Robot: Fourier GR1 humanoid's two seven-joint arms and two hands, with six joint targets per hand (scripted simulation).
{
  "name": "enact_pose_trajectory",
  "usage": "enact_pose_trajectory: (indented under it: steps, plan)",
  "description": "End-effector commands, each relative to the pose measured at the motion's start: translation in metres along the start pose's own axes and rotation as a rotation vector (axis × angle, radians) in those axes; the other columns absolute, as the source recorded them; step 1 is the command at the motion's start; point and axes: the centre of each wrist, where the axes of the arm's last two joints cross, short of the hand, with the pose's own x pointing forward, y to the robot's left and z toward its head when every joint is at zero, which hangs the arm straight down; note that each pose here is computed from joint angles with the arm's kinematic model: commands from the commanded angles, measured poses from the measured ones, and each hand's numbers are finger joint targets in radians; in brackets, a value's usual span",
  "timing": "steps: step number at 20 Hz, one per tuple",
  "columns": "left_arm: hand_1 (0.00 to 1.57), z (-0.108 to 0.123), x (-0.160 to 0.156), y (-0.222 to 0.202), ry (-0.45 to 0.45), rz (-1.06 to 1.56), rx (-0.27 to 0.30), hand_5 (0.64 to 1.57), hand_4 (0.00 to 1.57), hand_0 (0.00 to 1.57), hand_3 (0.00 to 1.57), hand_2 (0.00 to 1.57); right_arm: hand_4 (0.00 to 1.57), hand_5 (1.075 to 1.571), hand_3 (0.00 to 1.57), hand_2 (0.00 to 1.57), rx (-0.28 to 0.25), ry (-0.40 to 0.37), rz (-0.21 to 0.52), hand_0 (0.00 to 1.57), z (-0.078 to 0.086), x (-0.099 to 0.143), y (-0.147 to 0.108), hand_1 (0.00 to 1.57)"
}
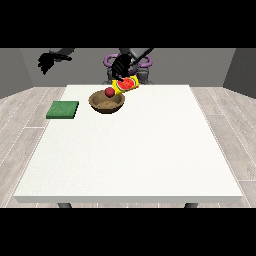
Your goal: Pick the cup and pour the ball into the bowl, then pick the bowl and place it on the pad
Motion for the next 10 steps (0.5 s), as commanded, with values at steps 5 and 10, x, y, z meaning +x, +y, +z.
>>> enact_pose_trajectory:
  steps: [5,10]
  plan:
    - [1.31,0.006,-0.042,-0.018,0.379,0.669,-0.021,1.069,1.57,1.31,1.57,1.57,0.0,1.568,0.0,0.0,-0.048,0.101,-0.025,0.0,0.035,-0.023,-0.007,0.0]
    - [1.02,0.022,-0.053,-0.035,0.623,1.191,0.054,1.3,1.39,1.02,0.94,1.26,0.22,1.565,0.0,0.0,-0.086,0.108,-0.035,0.0,0.033,-0.032,0.012,0.0]
